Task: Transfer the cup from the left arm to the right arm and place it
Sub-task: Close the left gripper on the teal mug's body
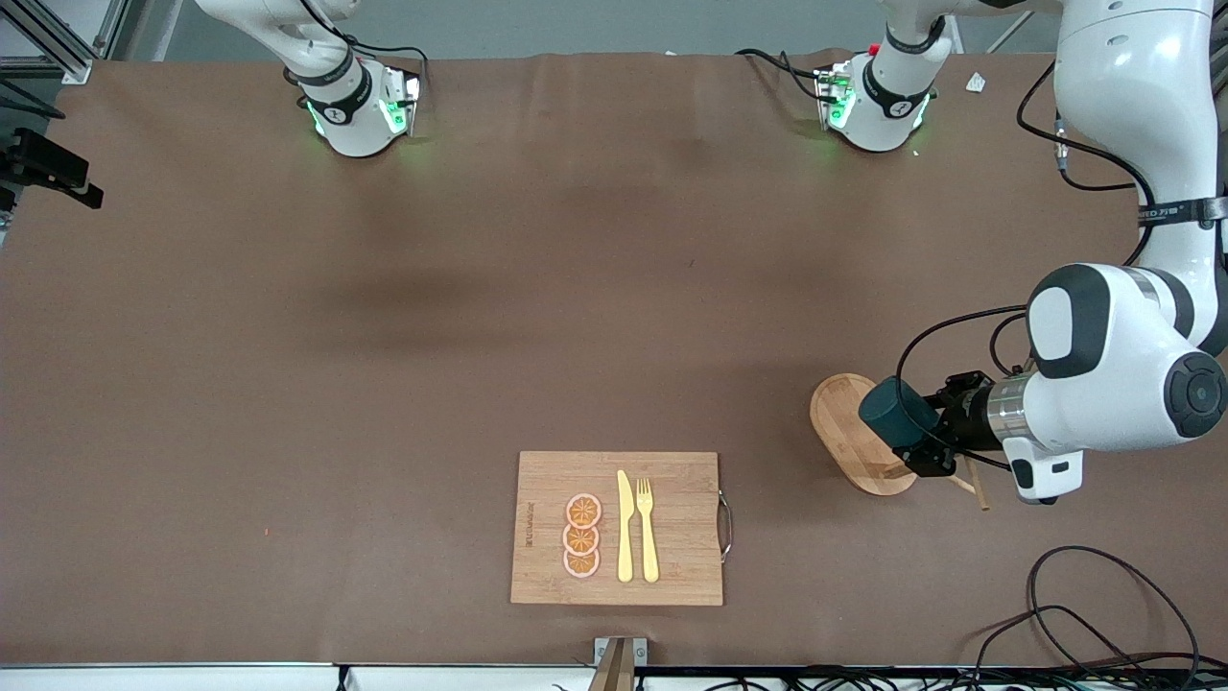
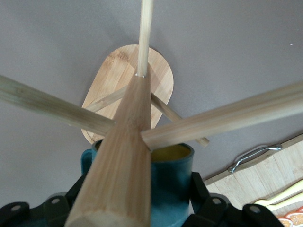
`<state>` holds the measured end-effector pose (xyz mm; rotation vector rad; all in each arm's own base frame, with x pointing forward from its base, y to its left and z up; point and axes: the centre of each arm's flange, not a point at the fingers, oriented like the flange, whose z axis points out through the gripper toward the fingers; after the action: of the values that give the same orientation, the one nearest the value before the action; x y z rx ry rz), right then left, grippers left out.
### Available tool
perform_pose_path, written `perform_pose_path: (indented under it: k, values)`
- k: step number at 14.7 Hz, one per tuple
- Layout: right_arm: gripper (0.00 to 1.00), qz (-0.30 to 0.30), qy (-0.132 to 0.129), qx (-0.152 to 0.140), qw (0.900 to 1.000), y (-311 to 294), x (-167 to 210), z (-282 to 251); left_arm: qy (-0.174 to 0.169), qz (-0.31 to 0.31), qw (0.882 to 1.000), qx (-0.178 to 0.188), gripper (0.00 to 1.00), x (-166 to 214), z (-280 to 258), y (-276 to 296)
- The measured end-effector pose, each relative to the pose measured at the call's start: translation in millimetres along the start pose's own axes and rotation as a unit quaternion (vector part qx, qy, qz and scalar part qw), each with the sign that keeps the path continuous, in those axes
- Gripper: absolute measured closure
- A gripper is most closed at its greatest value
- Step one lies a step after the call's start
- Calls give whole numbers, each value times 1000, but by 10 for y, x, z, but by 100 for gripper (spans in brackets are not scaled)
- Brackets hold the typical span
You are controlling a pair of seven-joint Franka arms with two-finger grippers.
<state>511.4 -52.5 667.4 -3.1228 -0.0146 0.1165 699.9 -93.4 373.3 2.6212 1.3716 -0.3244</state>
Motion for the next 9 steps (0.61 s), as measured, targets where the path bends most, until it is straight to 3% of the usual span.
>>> perform_pose_path:
  k: [9]
  values:
    - [0,0,0,0,1000,0,0,0,-17,-2,1000,-13,14,-102,-182,22]
